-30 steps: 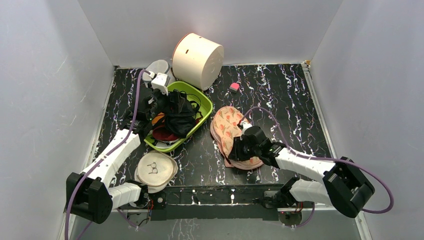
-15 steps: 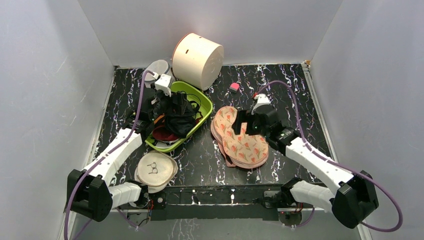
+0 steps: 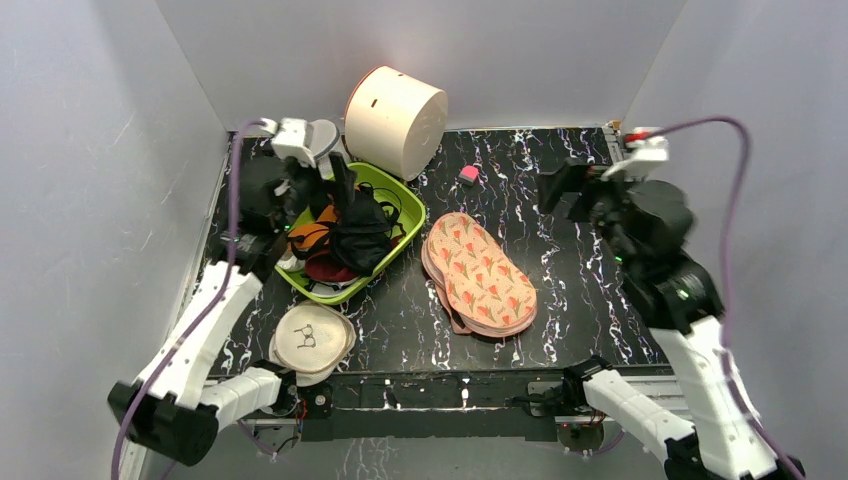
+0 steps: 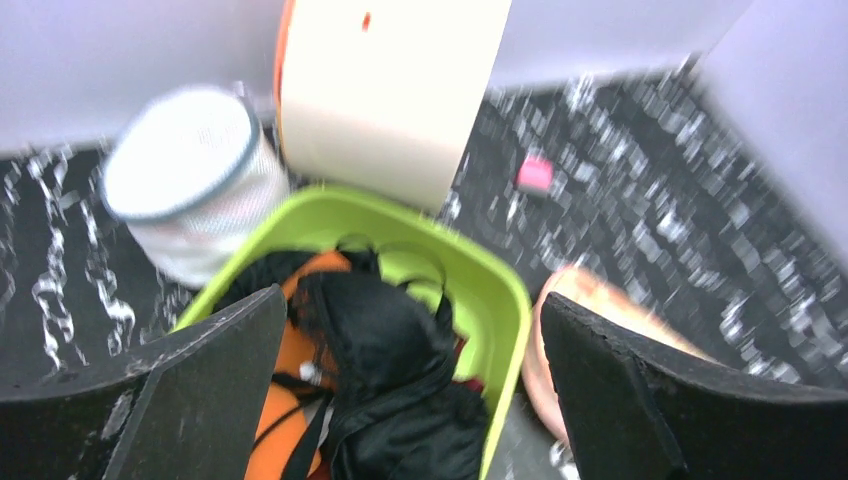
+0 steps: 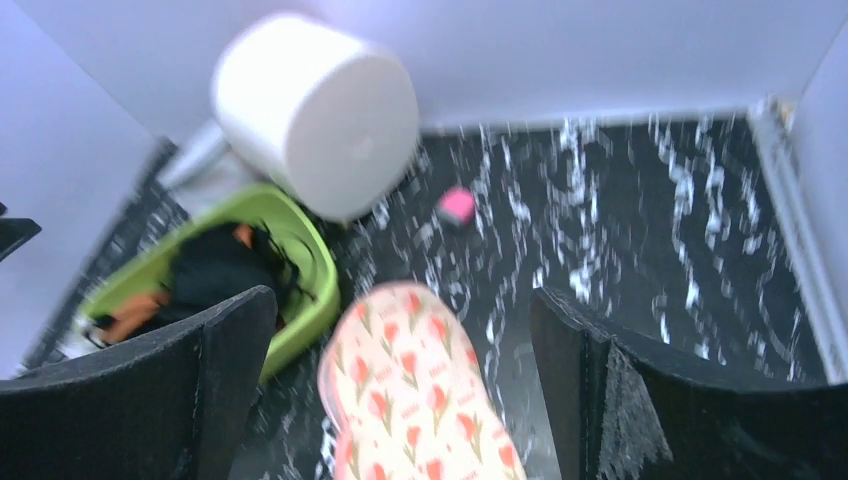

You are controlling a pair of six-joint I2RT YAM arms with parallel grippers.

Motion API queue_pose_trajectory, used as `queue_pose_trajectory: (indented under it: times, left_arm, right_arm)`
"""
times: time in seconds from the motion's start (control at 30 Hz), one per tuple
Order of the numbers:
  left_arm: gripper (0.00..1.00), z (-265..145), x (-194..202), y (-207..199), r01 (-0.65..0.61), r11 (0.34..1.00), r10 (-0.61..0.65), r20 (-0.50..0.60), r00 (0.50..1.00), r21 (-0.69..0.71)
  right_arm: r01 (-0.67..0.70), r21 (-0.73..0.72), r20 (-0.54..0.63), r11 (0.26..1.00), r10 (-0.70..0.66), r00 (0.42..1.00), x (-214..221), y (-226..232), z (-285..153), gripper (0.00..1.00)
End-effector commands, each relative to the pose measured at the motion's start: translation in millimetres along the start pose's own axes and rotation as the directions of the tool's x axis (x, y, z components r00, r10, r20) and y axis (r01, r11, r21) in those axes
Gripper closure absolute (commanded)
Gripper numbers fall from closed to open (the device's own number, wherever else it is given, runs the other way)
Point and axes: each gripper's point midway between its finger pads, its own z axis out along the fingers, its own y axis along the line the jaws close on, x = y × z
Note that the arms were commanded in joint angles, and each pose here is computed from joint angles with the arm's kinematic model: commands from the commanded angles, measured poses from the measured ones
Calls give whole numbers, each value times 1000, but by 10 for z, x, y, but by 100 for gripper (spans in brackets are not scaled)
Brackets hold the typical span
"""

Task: Unzip the laundry bag and remove the bra
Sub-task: Reset both arms

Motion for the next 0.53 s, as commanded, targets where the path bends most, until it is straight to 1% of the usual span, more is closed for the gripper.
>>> queue_pose_trajectory:
  times: [0.0, 0.1, 0.23, 0.33, 0.5]
  left_arm:
    - [2, -795, -1030, -110, 131, 991, -134, 258, 957, 28]
    - [1, -1061, -1313, -195, 137, 988, -153, 312, 937, 73]
    - [2, -1320, -1468, -212, 129, 988, -149, 346, 926, 81]
    - [2, -1473, -1517, -189, 127, 989, -147, 385, 911, 76]
    - [2, -1589, -1473, -151, 116, 992, -128, 385, 914, 55]
  right_arm:
    - [47, -74, 169, 996, -34, 985, -663, 119, -589, 2]
    - [37, -111, 265, 993, -7, 964, -994, 185, -879, 2]
    - [35, -149, 315, 988, 14, 949, -1192, 253, -1058, 2]
    - [12, -131, 346, 991, 34, 938, -1262, 215, -1081, 2]
    - [-24, -138, 319, 990, 67, 945, -1177, 233, -954, 2]
